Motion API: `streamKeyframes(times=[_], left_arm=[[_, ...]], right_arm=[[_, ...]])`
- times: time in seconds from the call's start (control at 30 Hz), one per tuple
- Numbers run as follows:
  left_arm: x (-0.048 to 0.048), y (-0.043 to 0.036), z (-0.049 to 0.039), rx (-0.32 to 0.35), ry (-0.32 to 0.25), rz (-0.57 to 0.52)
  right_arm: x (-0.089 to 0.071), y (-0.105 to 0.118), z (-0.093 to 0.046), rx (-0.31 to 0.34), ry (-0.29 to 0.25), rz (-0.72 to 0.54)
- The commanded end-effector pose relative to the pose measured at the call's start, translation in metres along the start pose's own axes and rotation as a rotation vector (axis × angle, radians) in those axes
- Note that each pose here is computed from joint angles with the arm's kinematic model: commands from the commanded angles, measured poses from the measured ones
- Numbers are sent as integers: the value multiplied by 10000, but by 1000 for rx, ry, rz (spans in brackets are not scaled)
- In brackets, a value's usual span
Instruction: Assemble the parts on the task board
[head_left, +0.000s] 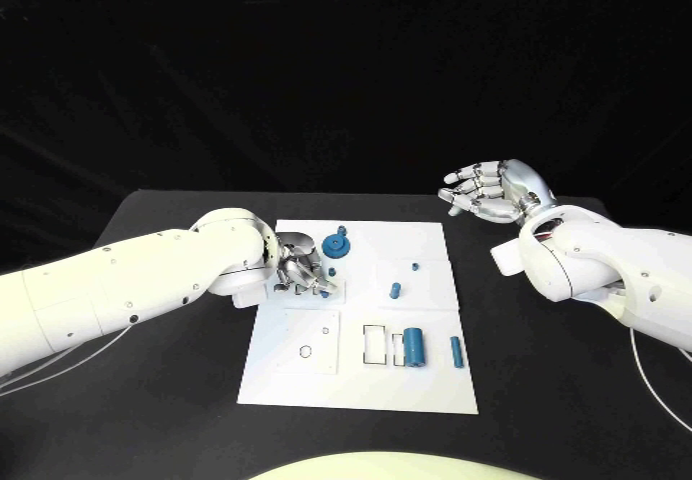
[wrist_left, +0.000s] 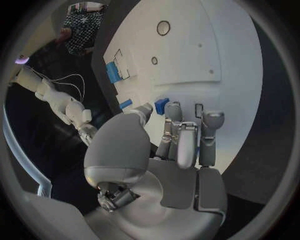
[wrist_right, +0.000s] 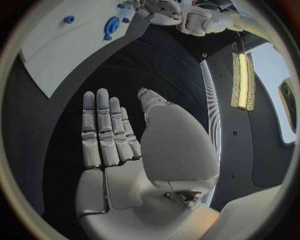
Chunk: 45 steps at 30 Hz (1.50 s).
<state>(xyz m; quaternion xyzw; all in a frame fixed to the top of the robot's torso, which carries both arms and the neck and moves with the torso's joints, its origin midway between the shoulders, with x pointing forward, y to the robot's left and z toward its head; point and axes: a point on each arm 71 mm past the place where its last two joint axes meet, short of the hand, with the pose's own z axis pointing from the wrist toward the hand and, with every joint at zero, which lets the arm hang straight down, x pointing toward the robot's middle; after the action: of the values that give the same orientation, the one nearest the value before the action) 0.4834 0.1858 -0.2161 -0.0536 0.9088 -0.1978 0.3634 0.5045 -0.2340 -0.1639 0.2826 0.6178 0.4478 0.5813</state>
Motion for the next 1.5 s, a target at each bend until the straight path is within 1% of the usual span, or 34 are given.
streamKeyframes(times=[0.03, 0.37, 0.6, 0.83, 1.03, 1.3, 1.5], left_arm=[[-5, -17, -3, 4, 22, 13], [-6, -18, 12, 1, 31, 18], [-18, -25, 12, 11, 14, 3], [-29, -11, -2, 20, 0, -23], [-49, 36, -36, 21, -19, -60], [-62, 111, -80, 9, -24, -113], [-73, 136, -107, 0, -47, -115]], right_arm=[[8, 5, 2, -3, 9, 1], [13, 4, 6, -1, 12, 2], [15, 1, 6, 1, 15, 2], [14, -5, 7, 5, 17, 2], [9, -15, 4, 10, 18, 2], [0, -23, -2, 14, 19, 2], [-7, -27, -5, 15, 19, 1]])
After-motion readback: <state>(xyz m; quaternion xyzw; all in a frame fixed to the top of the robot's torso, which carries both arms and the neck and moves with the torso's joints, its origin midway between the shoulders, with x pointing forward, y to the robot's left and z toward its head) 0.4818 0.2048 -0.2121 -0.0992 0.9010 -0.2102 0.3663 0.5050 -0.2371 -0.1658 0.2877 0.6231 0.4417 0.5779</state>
